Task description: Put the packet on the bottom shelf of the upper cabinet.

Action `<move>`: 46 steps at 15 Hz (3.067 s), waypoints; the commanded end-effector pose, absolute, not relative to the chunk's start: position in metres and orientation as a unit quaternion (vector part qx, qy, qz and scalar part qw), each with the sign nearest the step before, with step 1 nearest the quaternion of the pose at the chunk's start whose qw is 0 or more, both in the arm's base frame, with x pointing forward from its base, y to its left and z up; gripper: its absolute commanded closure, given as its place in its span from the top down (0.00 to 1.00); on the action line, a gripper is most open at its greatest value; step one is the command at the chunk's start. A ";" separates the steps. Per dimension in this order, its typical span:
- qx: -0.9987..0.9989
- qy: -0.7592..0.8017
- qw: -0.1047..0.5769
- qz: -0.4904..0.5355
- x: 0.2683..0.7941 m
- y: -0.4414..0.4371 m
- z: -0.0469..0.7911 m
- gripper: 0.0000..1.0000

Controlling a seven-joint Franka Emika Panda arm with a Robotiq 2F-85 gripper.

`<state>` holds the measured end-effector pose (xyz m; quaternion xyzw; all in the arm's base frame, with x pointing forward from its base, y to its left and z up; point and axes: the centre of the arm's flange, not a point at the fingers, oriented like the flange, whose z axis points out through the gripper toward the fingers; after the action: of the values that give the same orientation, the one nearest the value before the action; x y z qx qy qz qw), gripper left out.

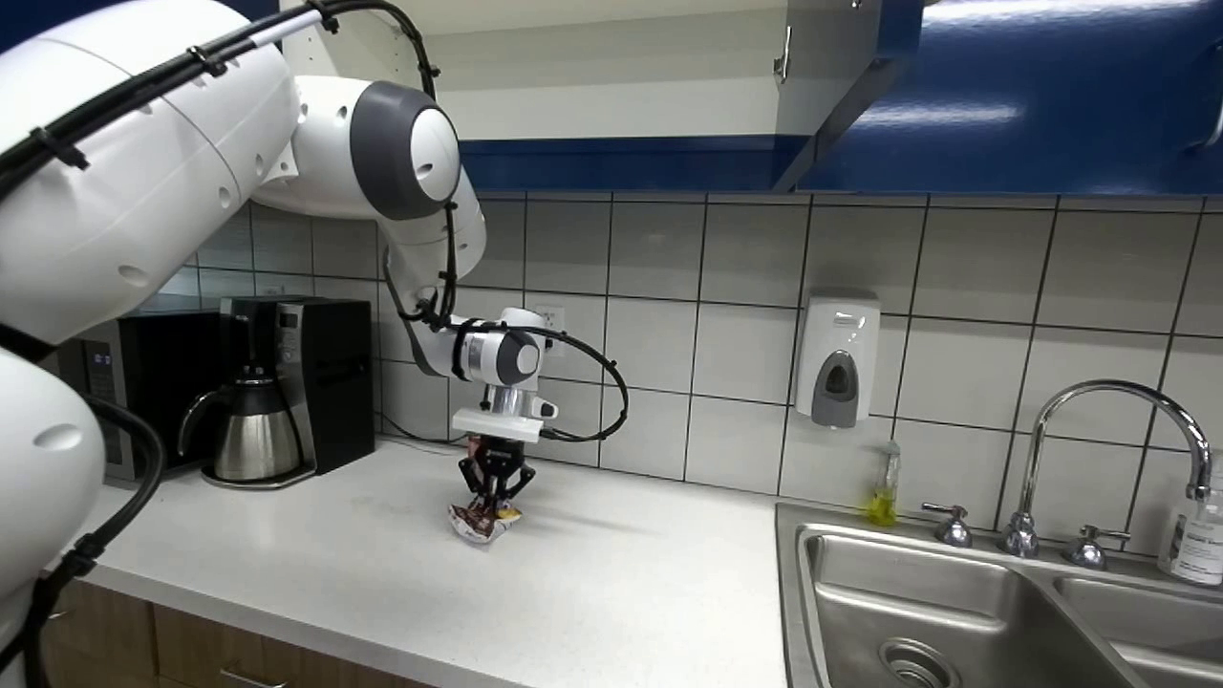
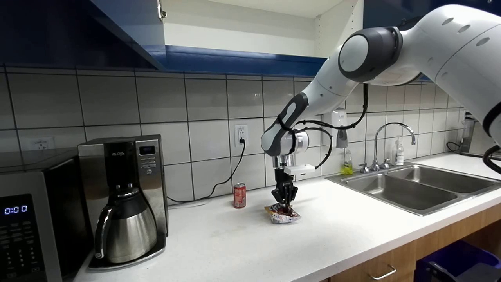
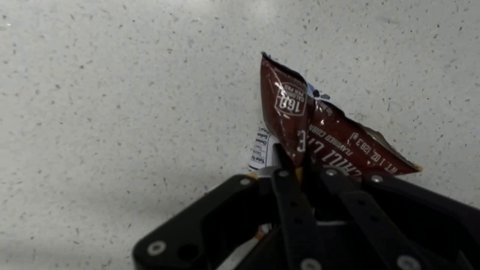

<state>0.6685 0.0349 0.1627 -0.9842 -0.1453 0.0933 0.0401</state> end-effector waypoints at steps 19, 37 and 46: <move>-0.985 -0.148 0.034 0.085 0.667 0.028 0.202 0.00; -0.986 -0.127 0.050 0.092 0.574 0.047 0.265 0.00; -0.981 -0.133 0.059 0.129 0.487 0.085 0.292 0.00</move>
<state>0.5274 0.0729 0.2687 -0.9811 -0.1429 0.1178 0.0556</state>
